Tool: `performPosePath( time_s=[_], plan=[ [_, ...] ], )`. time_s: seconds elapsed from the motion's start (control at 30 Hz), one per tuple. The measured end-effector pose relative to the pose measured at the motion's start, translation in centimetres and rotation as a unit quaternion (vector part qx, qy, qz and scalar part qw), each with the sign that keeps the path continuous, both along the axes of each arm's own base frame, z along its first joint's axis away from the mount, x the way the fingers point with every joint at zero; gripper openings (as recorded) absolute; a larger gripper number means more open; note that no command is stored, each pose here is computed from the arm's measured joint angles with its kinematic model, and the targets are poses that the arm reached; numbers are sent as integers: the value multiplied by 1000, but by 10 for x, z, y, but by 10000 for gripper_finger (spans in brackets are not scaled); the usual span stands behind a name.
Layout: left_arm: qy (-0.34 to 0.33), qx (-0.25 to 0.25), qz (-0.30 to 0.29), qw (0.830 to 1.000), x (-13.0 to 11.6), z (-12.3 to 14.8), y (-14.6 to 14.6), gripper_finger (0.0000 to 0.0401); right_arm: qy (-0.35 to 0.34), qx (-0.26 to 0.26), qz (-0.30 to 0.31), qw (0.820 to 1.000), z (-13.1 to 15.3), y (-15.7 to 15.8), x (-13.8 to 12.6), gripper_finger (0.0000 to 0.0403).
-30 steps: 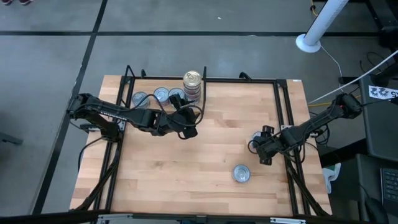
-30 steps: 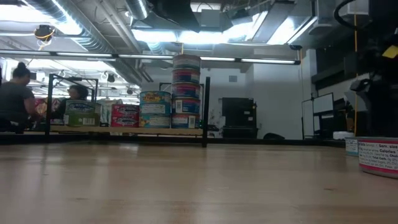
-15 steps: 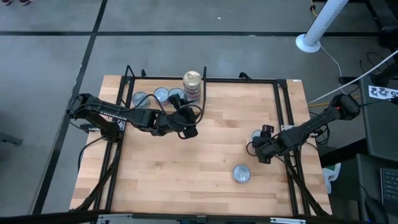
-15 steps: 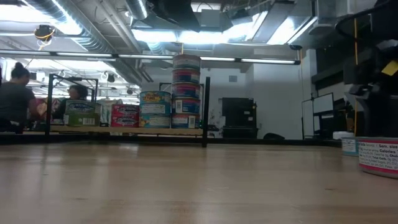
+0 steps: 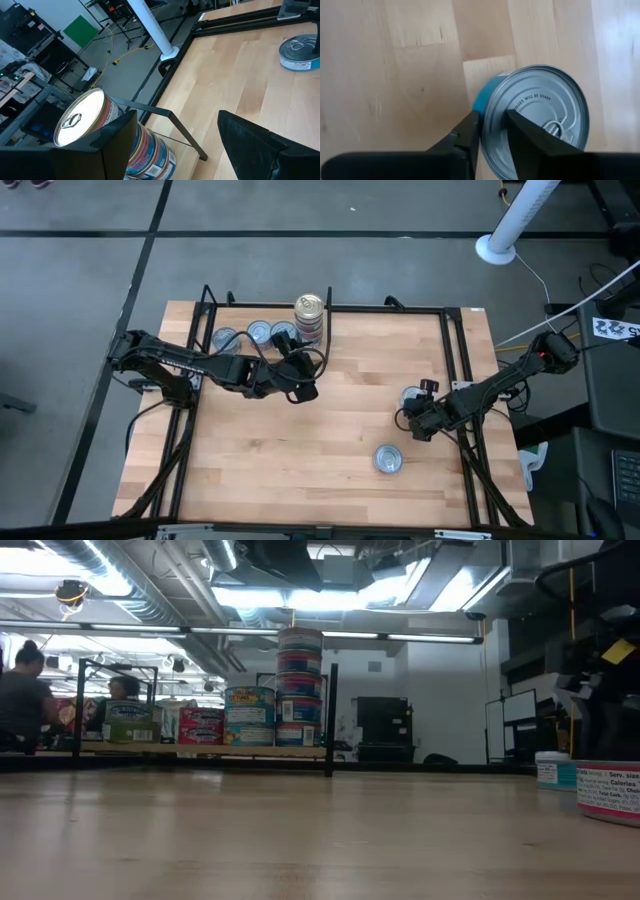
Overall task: Stack canned seafood by type on shelf
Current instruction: Stack the yellow blue tuna can on top of the yellow blue tuna can on the shelf
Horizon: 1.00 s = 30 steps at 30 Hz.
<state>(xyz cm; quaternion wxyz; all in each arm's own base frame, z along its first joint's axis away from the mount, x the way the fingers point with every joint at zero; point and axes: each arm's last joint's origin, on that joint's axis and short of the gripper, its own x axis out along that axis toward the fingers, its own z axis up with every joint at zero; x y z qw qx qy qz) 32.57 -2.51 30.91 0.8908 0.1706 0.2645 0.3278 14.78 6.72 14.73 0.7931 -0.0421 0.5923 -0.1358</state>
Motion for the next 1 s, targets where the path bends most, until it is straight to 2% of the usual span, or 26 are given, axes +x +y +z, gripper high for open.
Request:
performPosePath(
  time_s=[0.4, 0.63, 1.0],
  plan=[
    [-8, -8, 3, 1000, 0, 0, 0, 274, -23, 12, 0, 1000, 1, 2, 4, 46],
    [-4, -38, -44, 998, 2, -1, -3, 274, -56, 35, 3, 998, 2, 6, 11, 6],
    [-12, -50, -45, 998, 5, -4, -3, 274, -76, 47, 6, 996, 3, 8, 15, 2]
  ],
)
